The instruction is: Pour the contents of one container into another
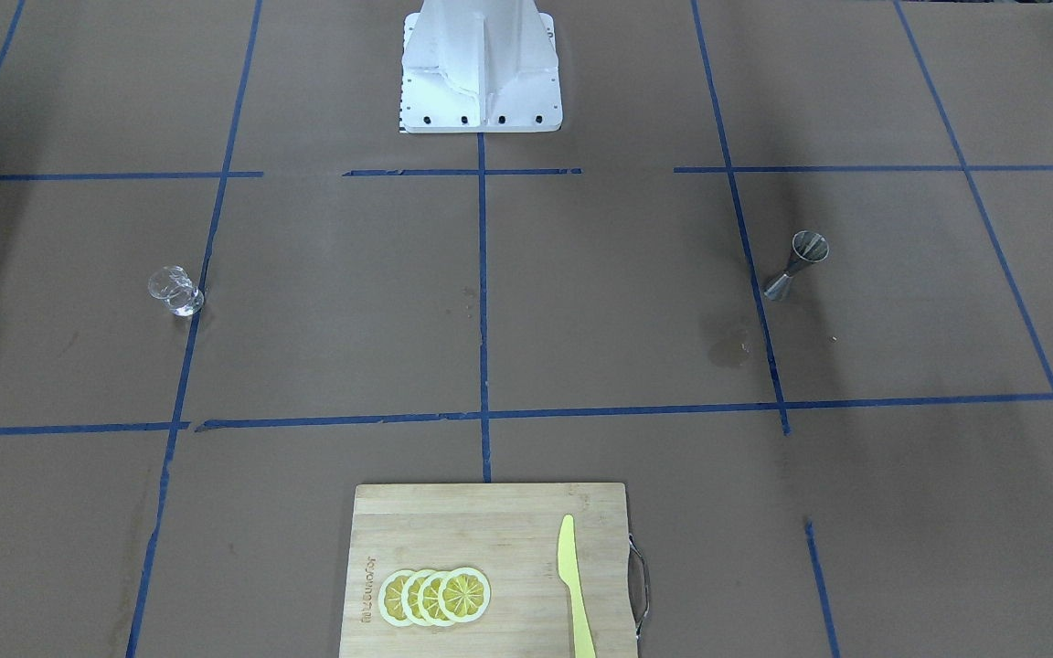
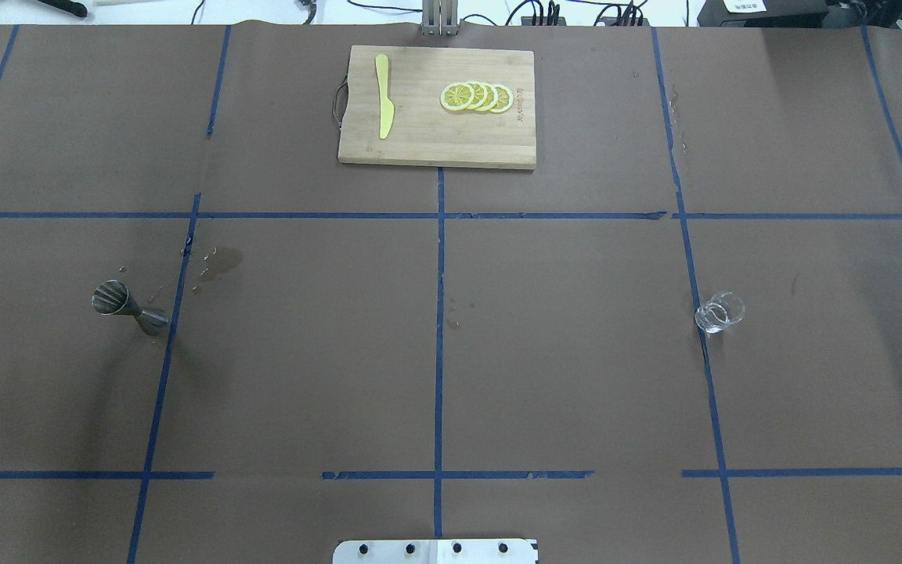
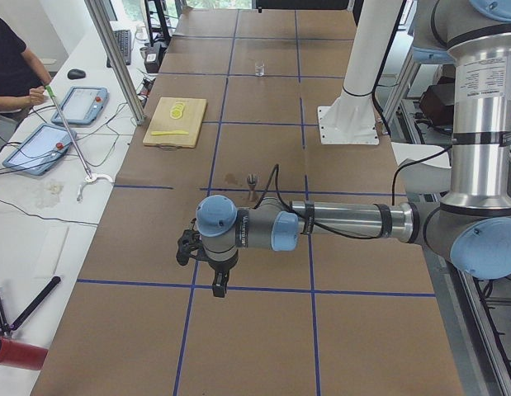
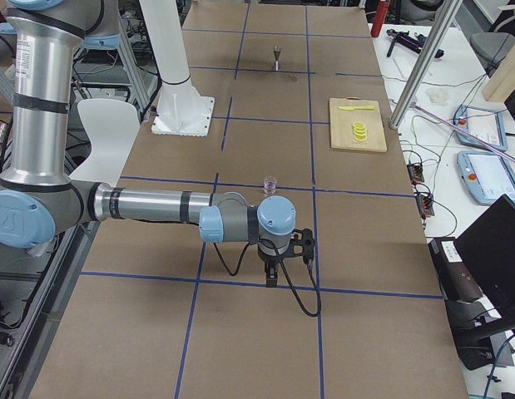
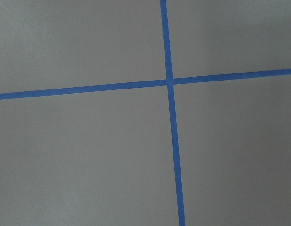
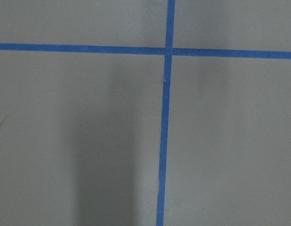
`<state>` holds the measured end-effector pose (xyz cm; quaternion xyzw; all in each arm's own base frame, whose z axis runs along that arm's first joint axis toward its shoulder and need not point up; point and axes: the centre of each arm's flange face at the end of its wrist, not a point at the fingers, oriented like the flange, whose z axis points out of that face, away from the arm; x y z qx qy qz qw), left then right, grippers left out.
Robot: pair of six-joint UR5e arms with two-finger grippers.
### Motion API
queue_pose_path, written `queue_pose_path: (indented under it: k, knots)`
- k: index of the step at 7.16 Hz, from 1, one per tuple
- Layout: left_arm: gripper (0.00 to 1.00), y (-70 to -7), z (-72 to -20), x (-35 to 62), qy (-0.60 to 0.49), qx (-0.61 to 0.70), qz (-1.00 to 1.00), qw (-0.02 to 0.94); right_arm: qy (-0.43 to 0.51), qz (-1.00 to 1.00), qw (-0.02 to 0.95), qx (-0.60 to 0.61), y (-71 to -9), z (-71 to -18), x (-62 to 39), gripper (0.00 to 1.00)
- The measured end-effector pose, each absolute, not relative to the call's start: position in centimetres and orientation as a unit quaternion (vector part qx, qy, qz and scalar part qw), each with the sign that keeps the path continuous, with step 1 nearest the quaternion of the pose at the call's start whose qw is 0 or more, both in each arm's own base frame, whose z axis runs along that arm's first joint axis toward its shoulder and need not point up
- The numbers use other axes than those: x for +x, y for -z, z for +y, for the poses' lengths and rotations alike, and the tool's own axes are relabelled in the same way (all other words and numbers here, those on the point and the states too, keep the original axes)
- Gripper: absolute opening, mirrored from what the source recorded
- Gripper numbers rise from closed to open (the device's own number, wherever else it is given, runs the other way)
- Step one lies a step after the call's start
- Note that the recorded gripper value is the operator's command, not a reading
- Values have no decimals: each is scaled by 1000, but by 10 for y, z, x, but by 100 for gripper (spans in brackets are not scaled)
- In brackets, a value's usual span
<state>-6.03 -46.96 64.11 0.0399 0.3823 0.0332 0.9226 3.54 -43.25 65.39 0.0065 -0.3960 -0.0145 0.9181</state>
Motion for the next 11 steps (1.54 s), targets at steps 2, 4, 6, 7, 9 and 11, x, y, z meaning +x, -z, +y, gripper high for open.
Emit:
queue_pose_path:
  k: [2,4,6,7,9,11]
  knots:
    - [100,-629,-471,-59,-39,50,384,921,11,-396,918,5,-653,-432,35,100]
    - [100,-618,-471,-58,-40,58,385,920,11,-398,917,7,-651,-432,35,100]
    - [100,-624,-464,-58,-36,51,386,921,12,-398,917,11,-647,-434,35,100]
    - [100,-629,-462,-58,-34,47,386,921,12,-397,918,11,-646,-436,35,100]
    - [100,-632,-461,-56,-35,46,393,918,10,-396,918,7,-651,-437,35,100]
    - [100,-626,-463,-53,-44,58,406,911,13,-397,918,14,-651,-439,35,100]
